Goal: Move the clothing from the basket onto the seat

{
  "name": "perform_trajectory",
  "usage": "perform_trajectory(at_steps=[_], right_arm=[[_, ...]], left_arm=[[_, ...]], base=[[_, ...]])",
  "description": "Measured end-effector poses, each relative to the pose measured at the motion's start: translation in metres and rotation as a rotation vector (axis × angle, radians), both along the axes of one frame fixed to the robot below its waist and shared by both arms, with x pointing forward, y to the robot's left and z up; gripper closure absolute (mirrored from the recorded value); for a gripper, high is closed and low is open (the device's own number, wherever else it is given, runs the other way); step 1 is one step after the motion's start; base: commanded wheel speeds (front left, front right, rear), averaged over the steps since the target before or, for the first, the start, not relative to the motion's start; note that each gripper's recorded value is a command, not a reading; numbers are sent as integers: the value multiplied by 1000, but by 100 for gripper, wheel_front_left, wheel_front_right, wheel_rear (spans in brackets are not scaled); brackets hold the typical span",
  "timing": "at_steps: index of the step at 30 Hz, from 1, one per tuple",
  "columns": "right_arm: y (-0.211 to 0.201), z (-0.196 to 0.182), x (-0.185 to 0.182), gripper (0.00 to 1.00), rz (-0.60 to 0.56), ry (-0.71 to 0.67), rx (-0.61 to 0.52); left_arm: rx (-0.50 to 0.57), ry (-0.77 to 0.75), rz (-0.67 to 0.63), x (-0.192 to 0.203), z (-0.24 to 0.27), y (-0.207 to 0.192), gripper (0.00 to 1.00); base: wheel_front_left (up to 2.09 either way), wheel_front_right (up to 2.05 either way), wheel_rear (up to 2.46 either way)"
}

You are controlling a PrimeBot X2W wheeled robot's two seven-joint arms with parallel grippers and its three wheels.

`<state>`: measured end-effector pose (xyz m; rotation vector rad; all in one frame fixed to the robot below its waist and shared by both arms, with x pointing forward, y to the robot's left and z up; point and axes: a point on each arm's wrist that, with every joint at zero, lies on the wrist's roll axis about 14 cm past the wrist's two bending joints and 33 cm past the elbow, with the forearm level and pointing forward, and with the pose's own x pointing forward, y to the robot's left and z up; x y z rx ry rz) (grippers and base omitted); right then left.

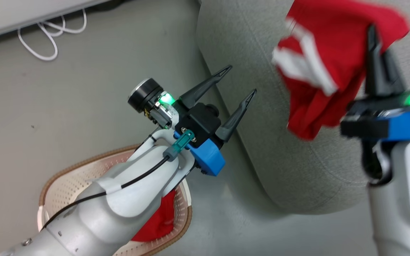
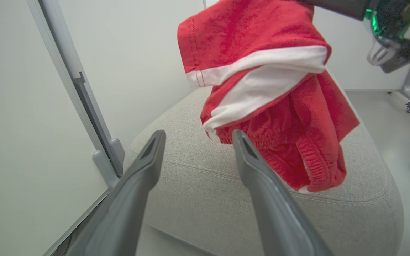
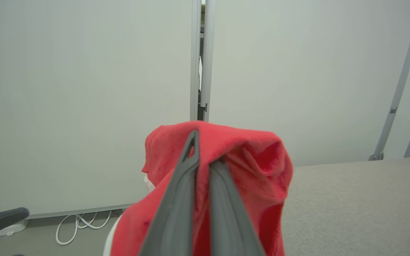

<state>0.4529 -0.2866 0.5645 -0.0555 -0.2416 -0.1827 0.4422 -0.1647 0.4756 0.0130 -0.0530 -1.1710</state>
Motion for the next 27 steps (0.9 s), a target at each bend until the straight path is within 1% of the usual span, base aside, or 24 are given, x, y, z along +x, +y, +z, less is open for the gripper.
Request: perform_trajectory(at_steps=[5,9,12,14,17,21,24,27], right_arm=[[-21,38,33,100,-38,-118,-68],[-46,73,57,100,-90,-219,-152],[-66,89,70,100,-135,-270,-214],[-77,93,79,100,-156,-283,-246],[-106,82,89,100,-210,-239,-297],[-139,65,98,100,-276,-190,-312],[-153,32,106,100,-297,-101,-297],[-161,-11,111,100,-305,5,-265]], left_arm=[[3,0,-10,13,-14,-1,0],[3,1,-5,30,-28,1,0],[3,11,4,42,-41,5,0],[6,22,12,48,-53,8,0],[16,42,22,56,-73,13,0],[32,79,31,61,-100,20,0],[48,107,29,61,-119,23,0],[55,117,30,64,-131,25,0]], base=[[0,0,0],[0,0,0],[0,0,0],[0,0,0],[0,0,0],[0,0,0],[0,0,0],[0,0,0]])
